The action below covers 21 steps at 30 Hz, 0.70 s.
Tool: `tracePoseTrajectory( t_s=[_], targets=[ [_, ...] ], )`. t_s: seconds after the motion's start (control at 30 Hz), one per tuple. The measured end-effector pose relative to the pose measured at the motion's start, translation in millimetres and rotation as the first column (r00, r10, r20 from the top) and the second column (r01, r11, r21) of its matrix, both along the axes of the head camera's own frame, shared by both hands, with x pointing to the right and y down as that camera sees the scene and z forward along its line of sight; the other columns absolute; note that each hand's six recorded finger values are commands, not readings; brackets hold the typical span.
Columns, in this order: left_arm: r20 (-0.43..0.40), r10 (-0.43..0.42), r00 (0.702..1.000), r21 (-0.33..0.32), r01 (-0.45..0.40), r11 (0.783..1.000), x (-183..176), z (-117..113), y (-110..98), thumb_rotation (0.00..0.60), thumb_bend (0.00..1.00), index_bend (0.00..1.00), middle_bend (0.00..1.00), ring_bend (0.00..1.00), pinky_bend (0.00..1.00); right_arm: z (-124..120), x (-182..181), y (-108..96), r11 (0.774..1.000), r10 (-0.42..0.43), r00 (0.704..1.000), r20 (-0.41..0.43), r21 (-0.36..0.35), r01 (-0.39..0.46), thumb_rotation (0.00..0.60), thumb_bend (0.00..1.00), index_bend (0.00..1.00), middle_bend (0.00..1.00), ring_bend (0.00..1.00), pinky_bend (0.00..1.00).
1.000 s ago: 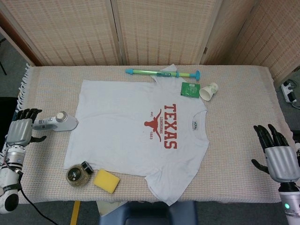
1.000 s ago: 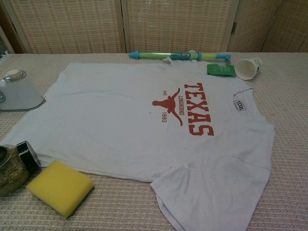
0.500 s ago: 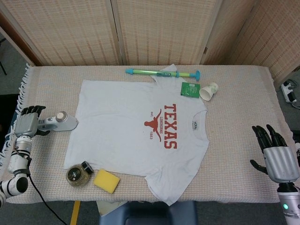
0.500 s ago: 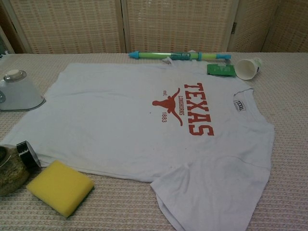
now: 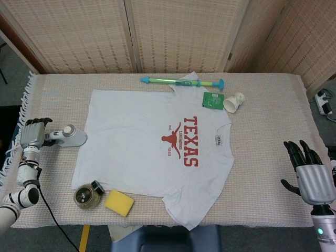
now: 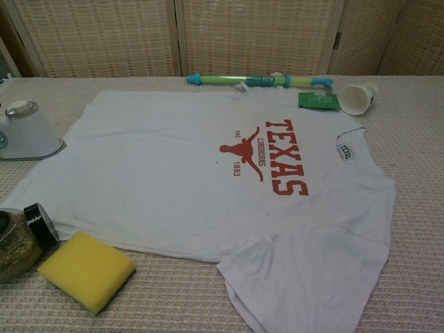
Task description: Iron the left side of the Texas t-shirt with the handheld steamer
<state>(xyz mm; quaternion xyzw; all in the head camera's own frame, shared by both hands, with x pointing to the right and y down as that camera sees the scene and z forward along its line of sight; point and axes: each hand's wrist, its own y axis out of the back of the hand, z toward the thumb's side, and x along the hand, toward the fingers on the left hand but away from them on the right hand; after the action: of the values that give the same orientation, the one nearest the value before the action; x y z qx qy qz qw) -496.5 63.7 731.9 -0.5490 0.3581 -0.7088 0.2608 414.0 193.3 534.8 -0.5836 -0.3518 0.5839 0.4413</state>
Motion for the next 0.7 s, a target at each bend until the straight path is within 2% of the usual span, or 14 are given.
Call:
tracePoseTrajectory(
  t_s=[0.1, 0.3, 0.47, 0.7],
  targets=[
    [0.010, -0.009, 1.000, -0.004, 0.009, 1.000, -2, 5, 0, 0.600, 0.39, 0.33, 0.35, 0.27, 0.20, 0, 0, 1, 1.000, 0.002, 1.000, -0.003, -0.003, -0.002, 0.600, 0.00, 0.00, 0.10, 0.00, 0.18],
    [0.002, -0.025, 1.000, -0.011, 0.025, 1.000, -3, 16, 3, 0.600, 0.48, 0.42, 0.42, 0.33, 0.28, -1, 0, 1, 1.000, 0.008, 1.000, -0.005, -0.003, -0.008, 0.600, 0.00, 0.00, 0.10, 0.00, 0.18],
    [-0.012, -0.009, 1.000, -0.002, 0.009, 1.000, 3, 22, 5, 0.600, 0.53, 0.57, 0.56, 0.46, 0.48, 0, -1, 2, 1.000, 0.009, 1.000, -0.004, -0.008, -0.009, 0.600, 0.00, 0.00, 0.10, 0.00, 0.18],
    [-0.046, 0.000, 0.999, 0.013, 0.000, 1.000, 8, 28, 9, 0.600, 0.53, 0.72, 0.76, 0.61, 0.61, 1, -3, 3, 1.000, 0.010, 1.000, -0.006, -0.011, -0.010, 0.600, 0.00, 0.00, 0.10, 0.00, 0.18]
  ],
)
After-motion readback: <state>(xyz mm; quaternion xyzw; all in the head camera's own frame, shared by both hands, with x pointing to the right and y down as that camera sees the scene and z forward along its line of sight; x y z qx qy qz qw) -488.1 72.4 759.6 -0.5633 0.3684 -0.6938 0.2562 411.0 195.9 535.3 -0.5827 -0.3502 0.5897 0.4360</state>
